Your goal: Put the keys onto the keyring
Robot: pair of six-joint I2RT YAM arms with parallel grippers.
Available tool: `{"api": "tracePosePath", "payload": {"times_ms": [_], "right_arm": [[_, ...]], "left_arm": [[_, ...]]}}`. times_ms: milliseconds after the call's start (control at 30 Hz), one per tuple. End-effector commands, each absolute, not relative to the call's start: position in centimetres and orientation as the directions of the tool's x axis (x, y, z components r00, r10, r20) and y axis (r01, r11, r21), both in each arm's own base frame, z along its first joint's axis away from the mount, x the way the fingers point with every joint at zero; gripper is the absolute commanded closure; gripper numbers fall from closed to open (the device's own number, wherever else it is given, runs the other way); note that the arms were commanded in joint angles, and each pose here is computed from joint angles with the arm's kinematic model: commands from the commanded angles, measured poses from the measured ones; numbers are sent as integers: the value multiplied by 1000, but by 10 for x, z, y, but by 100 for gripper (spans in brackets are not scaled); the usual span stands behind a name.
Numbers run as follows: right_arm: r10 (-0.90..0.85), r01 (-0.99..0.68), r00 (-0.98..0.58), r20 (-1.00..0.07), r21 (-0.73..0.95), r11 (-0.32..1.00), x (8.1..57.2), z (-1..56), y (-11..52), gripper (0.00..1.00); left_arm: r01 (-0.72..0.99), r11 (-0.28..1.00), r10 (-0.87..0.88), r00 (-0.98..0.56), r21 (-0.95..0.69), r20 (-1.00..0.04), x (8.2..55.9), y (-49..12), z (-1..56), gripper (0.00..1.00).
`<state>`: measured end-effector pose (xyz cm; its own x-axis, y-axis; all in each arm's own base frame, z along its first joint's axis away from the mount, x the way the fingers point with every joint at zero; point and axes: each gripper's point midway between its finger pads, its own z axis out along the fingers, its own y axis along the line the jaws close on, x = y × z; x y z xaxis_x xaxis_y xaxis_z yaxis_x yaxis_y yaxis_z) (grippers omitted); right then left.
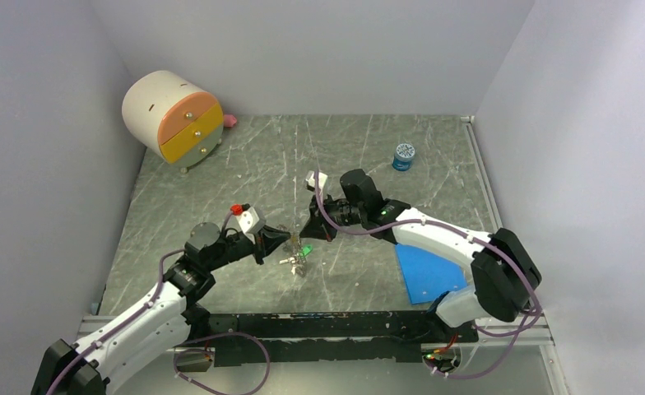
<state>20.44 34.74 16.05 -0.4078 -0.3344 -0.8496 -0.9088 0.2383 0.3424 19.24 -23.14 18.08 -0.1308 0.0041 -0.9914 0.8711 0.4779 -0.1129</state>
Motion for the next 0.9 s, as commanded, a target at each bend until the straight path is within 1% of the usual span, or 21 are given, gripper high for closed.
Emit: {"api": "tracePosePath", "payload": {"times_ms": [0,133,300,567,733,867], "right_arm": [[-305,-908,-412,-859,360,213,212,169,350,100],[-289,-909,-411,-864,367,196,210,173,347,100],[-258,-928,-368,-894,336,159,205,189,345,100],[-218,-949,-312,-925,312,32,186,215,348,100],[-224,-947,-318,-921,322,20,185,215,350,100],[-246,-939,-340,-908,340,42,190,205,352,100]], "left_arm": [[895,439,-74,-51,-79,-996,187,-236,212,97],[891,446,-71,-56,-82,-996,188,-235,210,97],[887,453,-66,-62,-85,-996,188,-234,207,98],[887,453,-64,-65,-87,-996,188,-234,205,98],[889,451,-67,-61,-85,-996,188,-234,207,97],[890,449,-68,-60,-85,-996,187,-234,208,98]]}}
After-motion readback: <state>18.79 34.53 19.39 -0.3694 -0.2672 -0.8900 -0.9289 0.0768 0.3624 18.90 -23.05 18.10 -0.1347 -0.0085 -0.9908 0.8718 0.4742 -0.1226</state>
